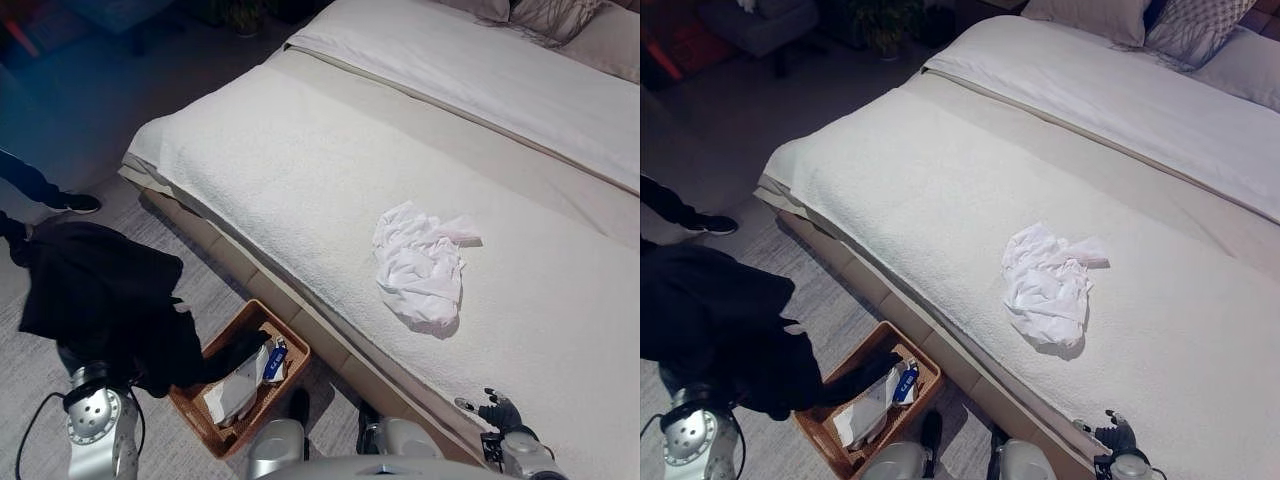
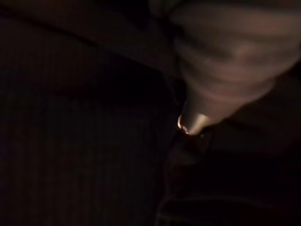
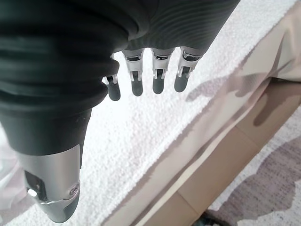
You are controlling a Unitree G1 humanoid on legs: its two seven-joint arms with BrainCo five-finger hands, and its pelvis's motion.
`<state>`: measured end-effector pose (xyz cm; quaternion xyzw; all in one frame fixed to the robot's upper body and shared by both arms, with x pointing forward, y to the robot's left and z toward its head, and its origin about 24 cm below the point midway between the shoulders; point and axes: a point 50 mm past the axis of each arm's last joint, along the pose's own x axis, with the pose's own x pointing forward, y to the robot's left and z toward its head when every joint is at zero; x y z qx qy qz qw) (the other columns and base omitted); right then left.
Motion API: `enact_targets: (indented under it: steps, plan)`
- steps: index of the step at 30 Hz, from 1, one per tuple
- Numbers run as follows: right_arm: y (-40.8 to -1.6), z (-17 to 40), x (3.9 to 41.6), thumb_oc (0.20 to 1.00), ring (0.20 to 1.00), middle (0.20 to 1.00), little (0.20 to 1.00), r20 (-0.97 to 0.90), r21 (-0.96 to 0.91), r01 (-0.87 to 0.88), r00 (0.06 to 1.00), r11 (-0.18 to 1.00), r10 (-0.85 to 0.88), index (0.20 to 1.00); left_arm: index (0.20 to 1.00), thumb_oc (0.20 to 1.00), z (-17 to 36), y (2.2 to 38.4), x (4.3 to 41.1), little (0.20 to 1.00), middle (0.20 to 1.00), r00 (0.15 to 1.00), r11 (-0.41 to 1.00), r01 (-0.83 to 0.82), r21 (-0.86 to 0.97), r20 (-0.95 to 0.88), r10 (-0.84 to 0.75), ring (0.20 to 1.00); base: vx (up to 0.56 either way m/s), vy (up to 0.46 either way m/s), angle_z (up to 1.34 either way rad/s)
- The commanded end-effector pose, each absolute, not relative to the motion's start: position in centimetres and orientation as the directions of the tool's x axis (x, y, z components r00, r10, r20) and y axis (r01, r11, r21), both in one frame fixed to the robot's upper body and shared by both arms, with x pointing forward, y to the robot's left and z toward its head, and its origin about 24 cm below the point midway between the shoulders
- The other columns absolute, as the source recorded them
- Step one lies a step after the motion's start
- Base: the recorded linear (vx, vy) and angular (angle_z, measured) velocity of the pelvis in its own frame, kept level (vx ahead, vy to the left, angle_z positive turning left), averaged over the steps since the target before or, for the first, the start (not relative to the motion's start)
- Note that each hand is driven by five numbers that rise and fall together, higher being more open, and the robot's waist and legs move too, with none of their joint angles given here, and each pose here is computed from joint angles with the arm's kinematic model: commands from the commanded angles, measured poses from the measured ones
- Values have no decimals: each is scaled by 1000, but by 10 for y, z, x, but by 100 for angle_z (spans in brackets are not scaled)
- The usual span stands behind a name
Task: Pick up clothes into the bucket
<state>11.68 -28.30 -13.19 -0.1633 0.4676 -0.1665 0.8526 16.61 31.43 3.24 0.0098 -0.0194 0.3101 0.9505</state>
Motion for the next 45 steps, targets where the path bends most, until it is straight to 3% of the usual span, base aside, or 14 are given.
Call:
enact_targets:
  steps: [1,10,14,15,26,35,45]
  plan:
    - [-292,-120,135,1000,1000,1000,1000,-677,-483,123,575,867,-459,1000,200,200,63,321,172,200,200,819,831,-555,39,199,538,200,0,0,0]
    - [-288,-118,146,1000,1000,1000,1000,-666,-486,102,599,868,-443,1000,200,200,20,314,182,200,200,875,871,-481,103,-2,483,200,-1,2,0]
    - [-287,-114,154,1000,1000,1000,1000,-640,-494,102,630,864,-440,1000,200,200,4,314,192,200,200,886,864,-427,269,-67,459,200,-20,9,-1]
    - [-286,-110,160,1000,1000,1000,1000,-616,-498,107,655,860,-438,1000,200,200,-1,314,198,200,200,893,831,-374,412,-81,442,200,0,0,0]
    - [-280,-76,206,1000,1000,1000,1000,-431,-492,167,806,854,-406,1000,200,200,-34,314,217,200,200,856,730,-253,635,-204,474,200,-62,48,-9]
    - [-278,-42,240,1000,1000,1000,1000,-275,-485,222,880,846,-388,1000,200,200,-17,331,236,200,200,815,678,-358,642,-140,562,200,-99,43,-26]
    - [-282,-23,254,1000,1000,1000,1000,-188,-452,307,885,837,-427,1000,200,200,9,343,260,200,200,747,660,-527,535,-80,661,200,-29,10,1]
